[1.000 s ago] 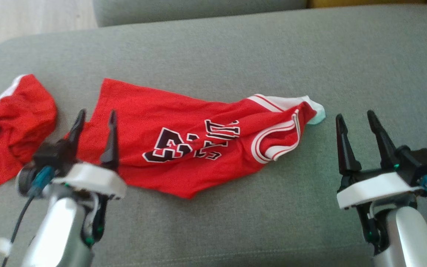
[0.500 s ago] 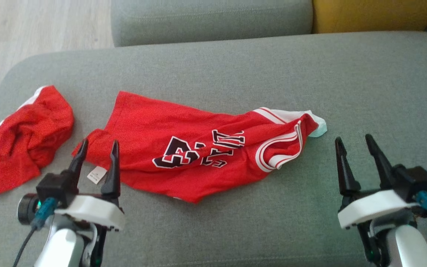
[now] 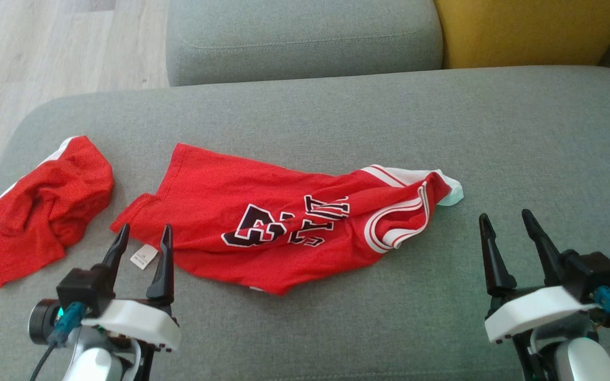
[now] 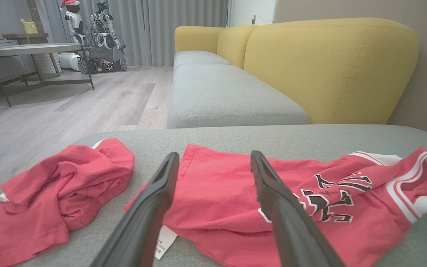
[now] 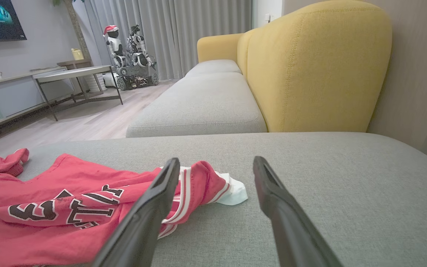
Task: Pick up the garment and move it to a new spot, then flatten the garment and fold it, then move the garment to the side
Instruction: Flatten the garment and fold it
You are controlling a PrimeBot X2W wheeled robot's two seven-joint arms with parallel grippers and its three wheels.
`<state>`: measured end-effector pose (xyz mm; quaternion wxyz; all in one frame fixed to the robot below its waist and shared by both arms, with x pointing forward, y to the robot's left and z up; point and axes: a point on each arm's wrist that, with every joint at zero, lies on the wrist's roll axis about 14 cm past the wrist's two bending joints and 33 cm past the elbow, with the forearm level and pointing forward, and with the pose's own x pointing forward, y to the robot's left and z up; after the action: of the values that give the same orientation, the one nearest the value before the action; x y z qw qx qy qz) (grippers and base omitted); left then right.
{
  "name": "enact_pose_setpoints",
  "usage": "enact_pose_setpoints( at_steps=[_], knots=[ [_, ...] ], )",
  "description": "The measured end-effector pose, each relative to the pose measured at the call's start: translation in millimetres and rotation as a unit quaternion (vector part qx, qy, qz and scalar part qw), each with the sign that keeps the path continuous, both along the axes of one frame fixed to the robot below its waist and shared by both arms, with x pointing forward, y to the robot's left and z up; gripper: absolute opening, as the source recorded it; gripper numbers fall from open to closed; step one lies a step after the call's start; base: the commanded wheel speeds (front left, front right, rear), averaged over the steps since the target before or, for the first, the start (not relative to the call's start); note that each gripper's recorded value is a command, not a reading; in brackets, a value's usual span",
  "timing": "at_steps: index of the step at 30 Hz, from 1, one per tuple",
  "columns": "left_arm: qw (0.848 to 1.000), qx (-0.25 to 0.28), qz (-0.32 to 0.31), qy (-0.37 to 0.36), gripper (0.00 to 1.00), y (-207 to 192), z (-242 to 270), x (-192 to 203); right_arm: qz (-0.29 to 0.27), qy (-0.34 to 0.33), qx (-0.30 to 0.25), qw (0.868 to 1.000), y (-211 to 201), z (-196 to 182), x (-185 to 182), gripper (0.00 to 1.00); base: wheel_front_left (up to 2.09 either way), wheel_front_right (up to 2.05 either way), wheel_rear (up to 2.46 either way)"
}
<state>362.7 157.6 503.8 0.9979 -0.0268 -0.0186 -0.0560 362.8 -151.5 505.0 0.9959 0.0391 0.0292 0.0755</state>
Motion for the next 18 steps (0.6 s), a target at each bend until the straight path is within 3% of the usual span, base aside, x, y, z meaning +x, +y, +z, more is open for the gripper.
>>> enact_pose_setpoints(
  at_steps=[18],
  knots=[
    [1.0, 0.001, 0.008, 0.001, 1.0, 2.6, 0.4, 0.7, 0.002, 0.006, 0.0, 1.0, 1.5, -3.6, 0.5, 1.0, 0.0, 0.0, 0.0]
  ],
)
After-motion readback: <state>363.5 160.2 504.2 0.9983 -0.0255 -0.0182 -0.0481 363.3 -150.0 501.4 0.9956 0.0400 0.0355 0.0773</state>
